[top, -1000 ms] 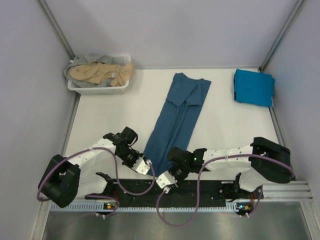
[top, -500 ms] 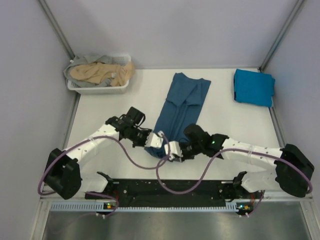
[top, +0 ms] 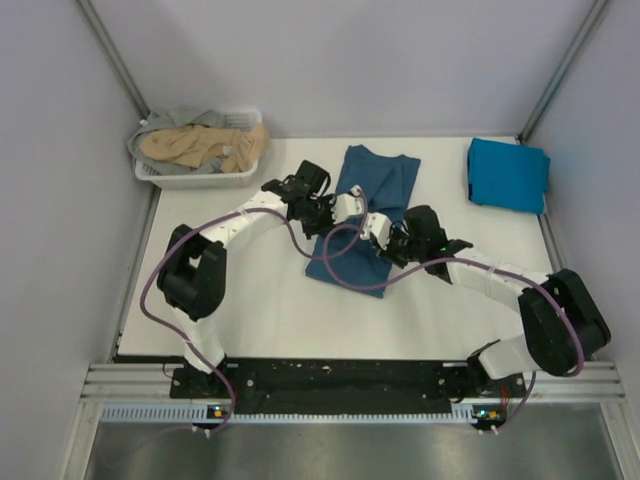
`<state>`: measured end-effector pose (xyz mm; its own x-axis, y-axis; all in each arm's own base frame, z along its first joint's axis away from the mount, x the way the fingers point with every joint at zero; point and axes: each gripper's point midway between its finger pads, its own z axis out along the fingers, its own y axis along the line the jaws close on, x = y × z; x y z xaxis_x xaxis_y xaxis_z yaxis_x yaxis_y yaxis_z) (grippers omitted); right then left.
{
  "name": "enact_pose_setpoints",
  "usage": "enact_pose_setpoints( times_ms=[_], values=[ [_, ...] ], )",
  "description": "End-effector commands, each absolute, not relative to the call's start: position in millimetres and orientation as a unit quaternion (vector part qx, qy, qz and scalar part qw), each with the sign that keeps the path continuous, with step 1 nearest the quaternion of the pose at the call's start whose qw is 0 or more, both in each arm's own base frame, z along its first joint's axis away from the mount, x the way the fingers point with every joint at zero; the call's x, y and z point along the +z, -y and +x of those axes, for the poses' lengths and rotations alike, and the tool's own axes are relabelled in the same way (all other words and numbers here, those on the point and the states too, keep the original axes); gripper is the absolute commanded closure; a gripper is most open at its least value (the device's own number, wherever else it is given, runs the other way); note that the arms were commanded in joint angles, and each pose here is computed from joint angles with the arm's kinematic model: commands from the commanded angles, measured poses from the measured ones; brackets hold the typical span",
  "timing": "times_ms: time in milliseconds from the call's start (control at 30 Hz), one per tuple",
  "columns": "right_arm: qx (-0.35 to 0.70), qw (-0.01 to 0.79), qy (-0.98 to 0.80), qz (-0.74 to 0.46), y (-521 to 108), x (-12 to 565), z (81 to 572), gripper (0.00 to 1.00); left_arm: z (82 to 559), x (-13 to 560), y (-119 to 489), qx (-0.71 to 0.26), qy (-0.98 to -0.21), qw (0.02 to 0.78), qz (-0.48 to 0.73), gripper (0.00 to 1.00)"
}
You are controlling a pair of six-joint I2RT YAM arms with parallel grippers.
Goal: Fold and stack the t-shirts
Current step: Fold the folded rectangular tshirt in 1/3 of the way
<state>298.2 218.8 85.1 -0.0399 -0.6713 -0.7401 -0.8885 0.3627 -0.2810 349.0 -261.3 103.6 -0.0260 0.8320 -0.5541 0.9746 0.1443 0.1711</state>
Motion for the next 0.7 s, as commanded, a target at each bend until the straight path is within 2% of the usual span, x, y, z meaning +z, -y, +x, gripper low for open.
enact_pose_setpoints(
  times_ms=[0, 400, 633, 667],
  values=[
    [0.114, 0.484, -0.692, -0.523, -222.5, 115.2, 344.4, 1.00, 393.5, 108.5, 266.8, -0.090, -0.746, 0.312, 0.582, 1.00],
    [0.089, 0.471, -0.718, -0.504, -210.8, 91.5, 379.8, 1.00, 436.2, 93.1, 270.3, -0.040, -0.758, 0.334, 0.559, 1.00],
    [0.075, 0.470, -0.729, -0.491, -203.2, 83.1, 392.2, 1.00, 439.3, 78.2, 272.9, -0.041, -0.764, 0.316, 0.561, 1.00],
    [0.070, 0.470, -0.734, -0.485, -200.5, 82.1, 394.9, 0.96, 439.4, 76.5, 273.2, -0.042, -0.764, 0.315, 0.561, 1.00]
  ],
)
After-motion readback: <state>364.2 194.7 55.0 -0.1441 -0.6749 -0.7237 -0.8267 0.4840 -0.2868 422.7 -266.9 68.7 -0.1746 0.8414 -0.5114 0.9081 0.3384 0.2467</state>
